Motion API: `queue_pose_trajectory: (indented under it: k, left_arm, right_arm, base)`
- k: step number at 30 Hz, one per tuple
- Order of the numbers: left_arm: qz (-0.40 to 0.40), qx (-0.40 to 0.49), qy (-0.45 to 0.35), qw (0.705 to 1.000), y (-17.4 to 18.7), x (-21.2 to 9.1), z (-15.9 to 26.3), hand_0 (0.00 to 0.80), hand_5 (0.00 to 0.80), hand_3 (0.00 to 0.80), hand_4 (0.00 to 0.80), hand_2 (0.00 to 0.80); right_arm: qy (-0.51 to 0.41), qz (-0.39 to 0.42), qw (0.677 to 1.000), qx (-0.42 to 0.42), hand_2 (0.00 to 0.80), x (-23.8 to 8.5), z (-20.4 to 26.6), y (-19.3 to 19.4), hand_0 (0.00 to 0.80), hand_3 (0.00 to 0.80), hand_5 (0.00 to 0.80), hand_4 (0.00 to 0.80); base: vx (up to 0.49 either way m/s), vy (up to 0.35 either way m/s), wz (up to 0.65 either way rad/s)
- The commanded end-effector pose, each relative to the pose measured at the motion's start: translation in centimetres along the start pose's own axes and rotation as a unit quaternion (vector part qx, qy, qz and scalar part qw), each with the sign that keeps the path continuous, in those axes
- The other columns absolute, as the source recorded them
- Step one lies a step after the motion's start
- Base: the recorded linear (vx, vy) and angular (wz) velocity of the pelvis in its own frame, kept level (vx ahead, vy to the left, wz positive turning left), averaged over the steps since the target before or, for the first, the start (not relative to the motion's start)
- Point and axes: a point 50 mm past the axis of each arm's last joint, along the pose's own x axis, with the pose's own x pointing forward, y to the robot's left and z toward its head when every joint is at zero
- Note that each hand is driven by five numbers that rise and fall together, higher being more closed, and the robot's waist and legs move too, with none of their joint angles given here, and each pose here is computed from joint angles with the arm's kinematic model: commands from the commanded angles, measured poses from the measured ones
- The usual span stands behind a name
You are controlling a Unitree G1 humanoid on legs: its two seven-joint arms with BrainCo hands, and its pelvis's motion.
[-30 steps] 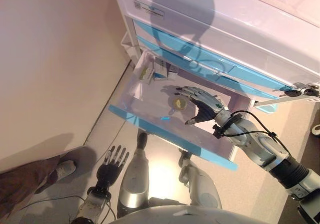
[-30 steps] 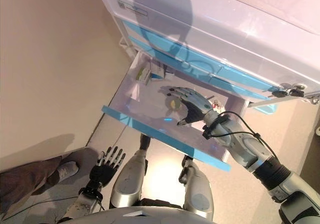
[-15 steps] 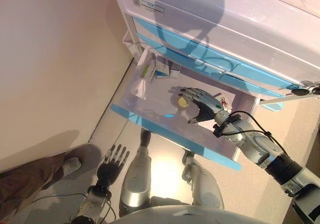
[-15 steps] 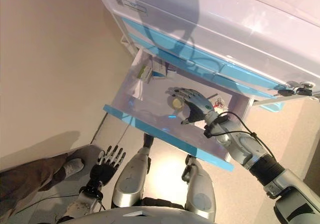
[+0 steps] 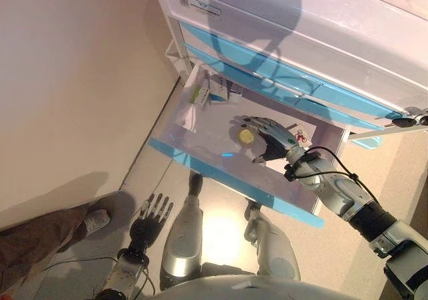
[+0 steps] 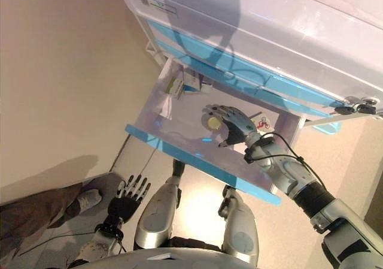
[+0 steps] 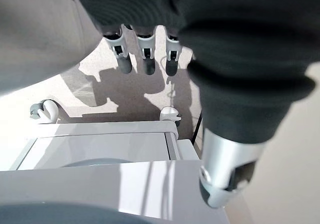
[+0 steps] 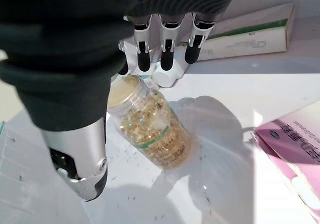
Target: Open the drawer and pick up the medicine
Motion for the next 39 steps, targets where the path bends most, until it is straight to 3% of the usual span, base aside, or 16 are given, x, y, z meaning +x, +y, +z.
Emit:
queue_pose_trajectory:
  k: [1, 25, 27, 28, 29, 31, 39]
  left_arm:
    - [-0.001, 0.002, 0.013, 1.0, 0.3, -0.7, -0.2, 0.0, 0.0, 0.0, 0.0, 0.0]
    - [-0.002, 0.01, 0.025, 1.0, 0.1, -0.4, -0.1, 0.0, 0.0, 0.0, 0.0, 0.0]
    - [-0.002, 0.008, 0.025, 1.0, 0.1, -0.4, -0.1, 0.0, 0.0, 0.0, 0.0, 0.0]
    - [0.0, 0.008, 0.025, 1.0, 0.1, -0.3, 0.0, 0.0, 0.0, 0.0, 0.0, 0.0]
    - [0.0, 0.008, 0.024, 1.0, 0.1, -0.3, 0.0, 0.0, 0.0, 0.0, 0.0, 0.0]
    - [-0.001, 0.01, 0.025, 1.0, 0.1, -0.3, 0.1, 0.0, 0.0, 0.0, 0.0, 0.0]
    - [-0.002, 0.015, 0.026, 1.0, 0.0, -0.3, 0.3, 0.0, 0.0, 0.0, 0.0, 0.0]
  right_arm:
    - [-0.047, -0.02, 0.999, -0.013, 0.0, 0.7, 1.7, -0.5, 0.0, 0.0, 0.0, 0.0]
    - [0.0, -0.017, 1.0, -0.01, 0.0, 2.6, 0.5, 0.3, 0.0, 0.0, 0.0, 0.0]
    - [0.004, -0.016, 1.0, -0.01, 0.085, 2.7, 0.4, 0.5, 0.085, 0.085, 0.085, 0.085]
    - [0.006, -0.015, 1.0, -0.01, 0.37, 2.7, 0.3, 0.5, 0.37, 0.37, 0.37, 0.37]
    - [0.009, -0.014, 1.0, -0.011, 0.483, 2.8, 0.3, 0.5, 0.483, 0.483, 0.483, 0.483]
    - [0.014, -0.014, 1.0, -0.012, 0.8, 2.8, 0.1, 0.8, 0.8, 0.8, 0.8, 0.8]
    - [0.027, -0.02, 0.999, -0.014, 0.8, 3.1, -0.3, 0.7, 0.8, 0.8, 0.8, 0.8]
  base:
    - [0.016, 0.004, 0.03]
    - [0.0, 0.0, 0.0]
    - [0.0, 0.0, 0.0]
    - [0.0, 0.0, 0.0]
    - [0.0, 0.0, 0.0]
    - [0.006, -0.014, 0.04]
    - [0.0, -0.005, 0.01]
